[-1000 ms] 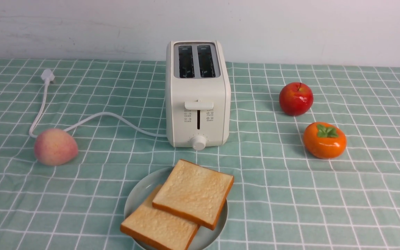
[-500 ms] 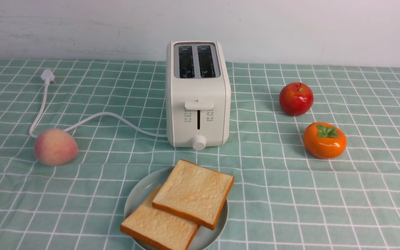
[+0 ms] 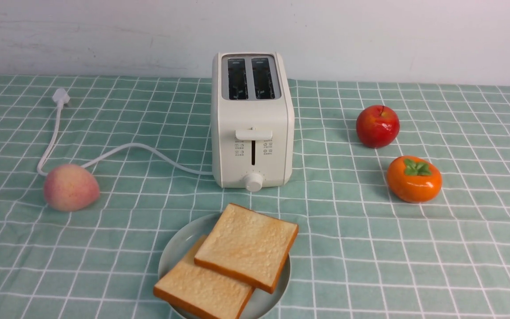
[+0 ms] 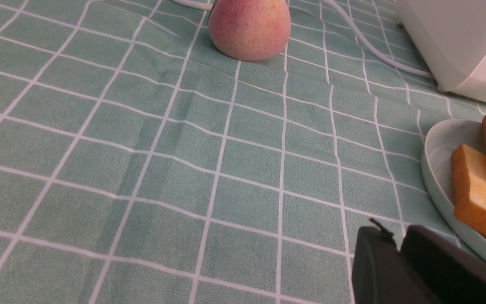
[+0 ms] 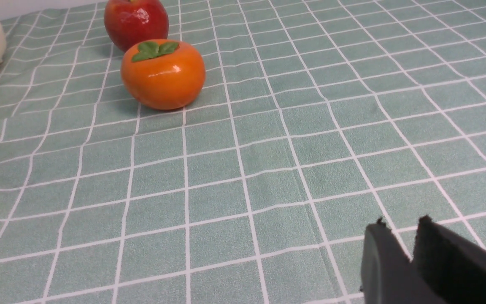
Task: Take toasted bread from bread machine on blue coffee table place on plate.
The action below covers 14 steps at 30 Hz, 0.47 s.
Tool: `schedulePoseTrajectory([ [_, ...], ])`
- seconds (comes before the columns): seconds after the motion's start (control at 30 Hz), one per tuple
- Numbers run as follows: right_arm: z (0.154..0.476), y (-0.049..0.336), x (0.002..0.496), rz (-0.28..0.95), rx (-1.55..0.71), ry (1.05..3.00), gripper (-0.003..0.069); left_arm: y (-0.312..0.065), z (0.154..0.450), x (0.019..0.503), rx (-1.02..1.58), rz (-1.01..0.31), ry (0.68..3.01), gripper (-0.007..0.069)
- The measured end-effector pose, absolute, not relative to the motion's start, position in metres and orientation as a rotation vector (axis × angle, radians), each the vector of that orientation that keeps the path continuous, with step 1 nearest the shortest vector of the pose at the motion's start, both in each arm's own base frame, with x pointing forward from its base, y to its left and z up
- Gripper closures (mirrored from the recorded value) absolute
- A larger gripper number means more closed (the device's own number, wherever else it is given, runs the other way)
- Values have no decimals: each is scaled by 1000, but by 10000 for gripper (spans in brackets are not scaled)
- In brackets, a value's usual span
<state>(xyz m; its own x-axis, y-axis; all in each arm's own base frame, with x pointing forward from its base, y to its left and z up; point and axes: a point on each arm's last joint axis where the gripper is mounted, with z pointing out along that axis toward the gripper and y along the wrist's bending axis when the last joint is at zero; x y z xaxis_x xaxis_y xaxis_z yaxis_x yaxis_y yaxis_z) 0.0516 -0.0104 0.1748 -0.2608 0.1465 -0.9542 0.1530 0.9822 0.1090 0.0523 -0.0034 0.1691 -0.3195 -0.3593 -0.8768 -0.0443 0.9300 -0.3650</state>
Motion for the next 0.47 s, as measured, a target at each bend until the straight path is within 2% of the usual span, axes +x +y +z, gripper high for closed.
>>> schedulePoseTrajectory([
  [0.47, 175, -10, 52, -6, 219, 1840, 524, -3, 169, 52, -296, -325, 1879, 533],
])
